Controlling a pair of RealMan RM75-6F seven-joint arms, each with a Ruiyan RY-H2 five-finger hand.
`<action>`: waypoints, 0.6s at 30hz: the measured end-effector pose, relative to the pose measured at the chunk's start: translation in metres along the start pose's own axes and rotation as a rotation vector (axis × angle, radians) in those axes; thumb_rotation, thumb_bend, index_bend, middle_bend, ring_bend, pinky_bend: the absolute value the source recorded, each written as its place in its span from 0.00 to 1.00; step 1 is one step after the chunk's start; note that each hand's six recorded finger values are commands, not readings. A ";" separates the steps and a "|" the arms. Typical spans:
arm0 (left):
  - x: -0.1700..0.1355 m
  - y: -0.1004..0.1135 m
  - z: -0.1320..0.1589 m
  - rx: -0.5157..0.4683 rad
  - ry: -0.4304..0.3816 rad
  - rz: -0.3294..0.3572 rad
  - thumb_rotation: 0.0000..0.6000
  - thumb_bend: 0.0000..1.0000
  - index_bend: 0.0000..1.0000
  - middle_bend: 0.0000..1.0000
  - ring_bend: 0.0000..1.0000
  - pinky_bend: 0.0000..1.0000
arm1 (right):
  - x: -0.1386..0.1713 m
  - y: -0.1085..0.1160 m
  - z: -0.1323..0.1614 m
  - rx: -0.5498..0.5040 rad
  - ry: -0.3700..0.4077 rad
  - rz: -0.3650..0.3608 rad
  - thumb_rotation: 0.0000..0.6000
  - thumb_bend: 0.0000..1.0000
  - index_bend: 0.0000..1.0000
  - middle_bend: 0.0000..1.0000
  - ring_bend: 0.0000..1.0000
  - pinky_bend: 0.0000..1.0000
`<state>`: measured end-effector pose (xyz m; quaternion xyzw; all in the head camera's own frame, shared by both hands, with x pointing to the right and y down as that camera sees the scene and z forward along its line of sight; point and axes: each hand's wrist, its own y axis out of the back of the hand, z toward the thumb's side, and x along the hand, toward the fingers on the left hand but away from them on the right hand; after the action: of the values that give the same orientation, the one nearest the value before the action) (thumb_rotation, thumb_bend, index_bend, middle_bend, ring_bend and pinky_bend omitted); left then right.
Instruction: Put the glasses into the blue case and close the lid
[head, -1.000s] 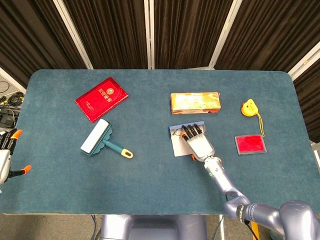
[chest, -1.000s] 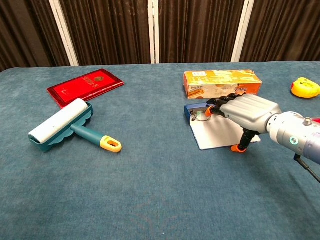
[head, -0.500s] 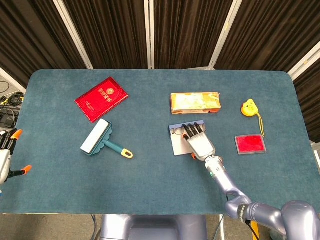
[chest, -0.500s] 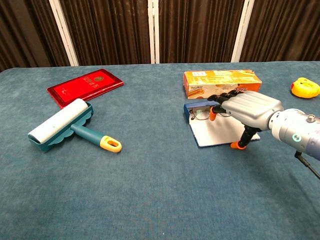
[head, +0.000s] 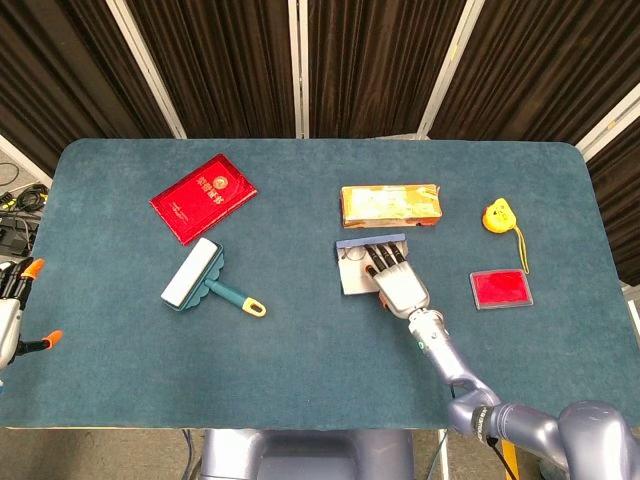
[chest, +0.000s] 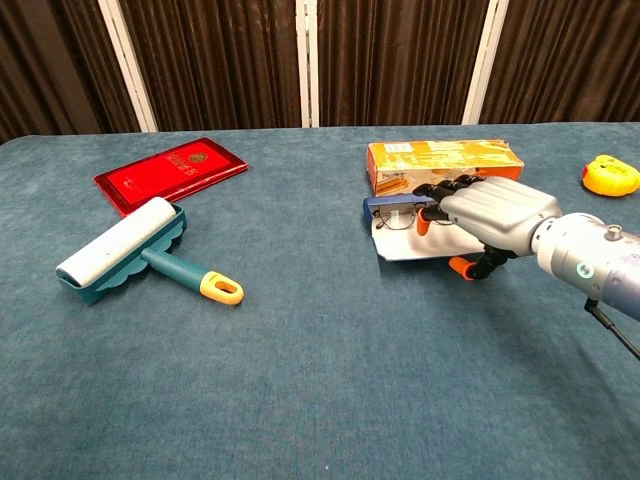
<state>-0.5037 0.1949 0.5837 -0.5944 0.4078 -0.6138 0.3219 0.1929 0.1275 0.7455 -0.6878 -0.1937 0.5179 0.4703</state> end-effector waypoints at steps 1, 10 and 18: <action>0.000 0.000 0.000 0.000 0.000 0.000 1.00 0.00 0.00 0.00 0.00 0.00 | -0.001 0.001 0.000 -0.002 -0.002 -0.003 1.00 0.38 0.32 0.00 0.00 0.00; 0.001 0.000 -0.002 0.001 0.007 -0.001 1.00 0.00 0.00 0.00 0.00 0.00 | -0.014 0.008 -0.001 -0.044 -0.034 -0.039 1.00 0.41 0.39 0.00 0.00 0.00; 0.002 -0.002 -0.002 0.003 0.008 -0.005 1.00 0.00 0.00 0.00 0.00 0.00 | -0.007 0.006 -0.003 -0.028 -0.012 -0.039 1.00 0.46 0.64 0.03 0.00 0.00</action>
<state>-0.5056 0.1942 0.5862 -0.5926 0.4066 -0.6174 0.3197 0.1914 0.1183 0.7443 -0.6871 -0.2171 0.5101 0.4696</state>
